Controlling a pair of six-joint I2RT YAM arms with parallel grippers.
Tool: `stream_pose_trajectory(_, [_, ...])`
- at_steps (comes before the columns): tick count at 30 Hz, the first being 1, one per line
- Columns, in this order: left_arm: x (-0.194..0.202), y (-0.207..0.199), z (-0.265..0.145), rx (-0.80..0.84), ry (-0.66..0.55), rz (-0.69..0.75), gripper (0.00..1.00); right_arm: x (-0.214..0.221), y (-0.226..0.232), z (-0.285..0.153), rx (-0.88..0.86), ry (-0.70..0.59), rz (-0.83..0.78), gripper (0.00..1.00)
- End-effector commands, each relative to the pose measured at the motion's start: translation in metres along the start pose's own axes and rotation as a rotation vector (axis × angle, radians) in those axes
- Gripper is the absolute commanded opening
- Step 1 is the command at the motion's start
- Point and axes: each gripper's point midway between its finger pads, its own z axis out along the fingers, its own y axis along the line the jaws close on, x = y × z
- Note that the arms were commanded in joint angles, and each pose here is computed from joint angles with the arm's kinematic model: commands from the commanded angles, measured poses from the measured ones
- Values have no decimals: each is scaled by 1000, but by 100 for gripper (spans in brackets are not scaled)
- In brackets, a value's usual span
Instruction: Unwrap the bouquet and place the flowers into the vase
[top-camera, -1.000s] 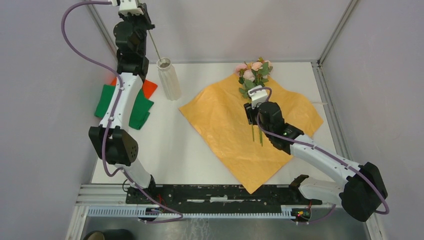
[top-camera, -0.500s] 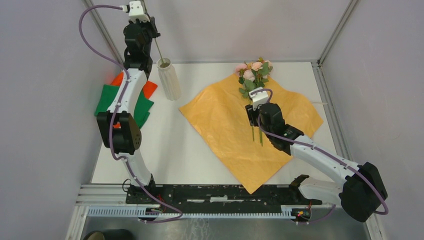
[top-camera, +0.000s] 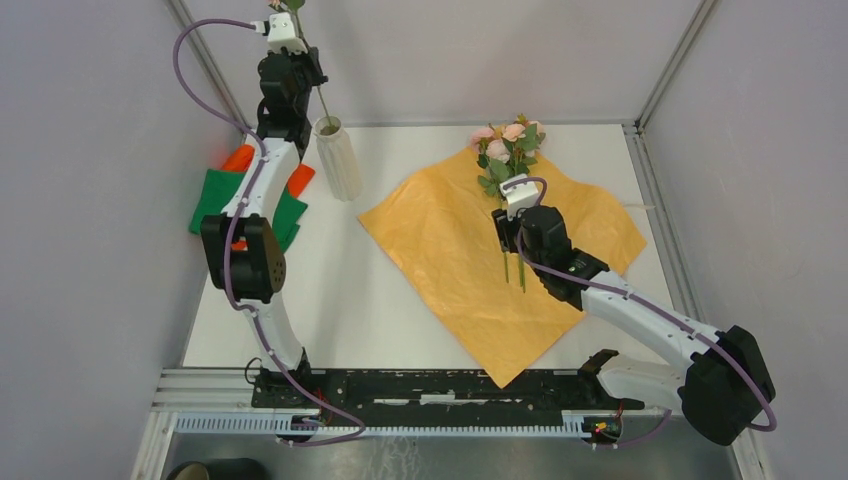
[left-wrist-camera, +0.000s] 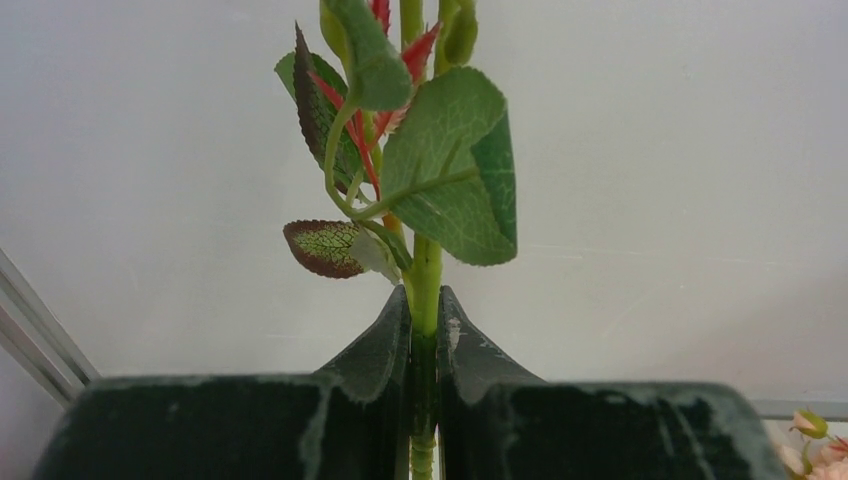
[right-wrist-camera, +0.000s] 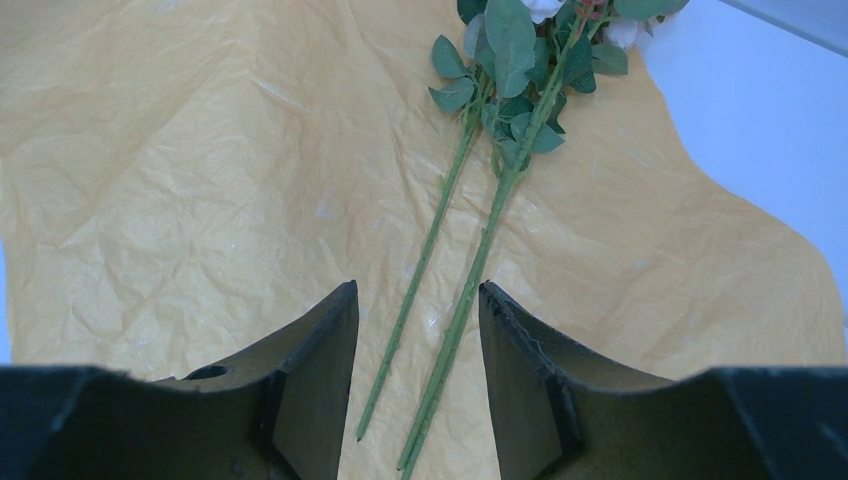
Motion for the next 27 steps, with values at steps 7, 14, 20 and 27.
stream_pose_trajectory(7, [18,8,-8,-43,-6,-111,23,-17,-3,-2,-5,-59,27,53])
stream_pose_trajectory(14, [40,5,-27,-32,19,-187,37,-16,-6,-4,3,-61,30,53])
stream_pose_trajectory(20, [59,7,-42,-48,50,-239,38,-15,-6,-5,-2,-64,34,53])
stream_pose_trajectory(27, [61,10,-81,-61,41,-279,42,-11,-5,-3,-6,-56,35,53])
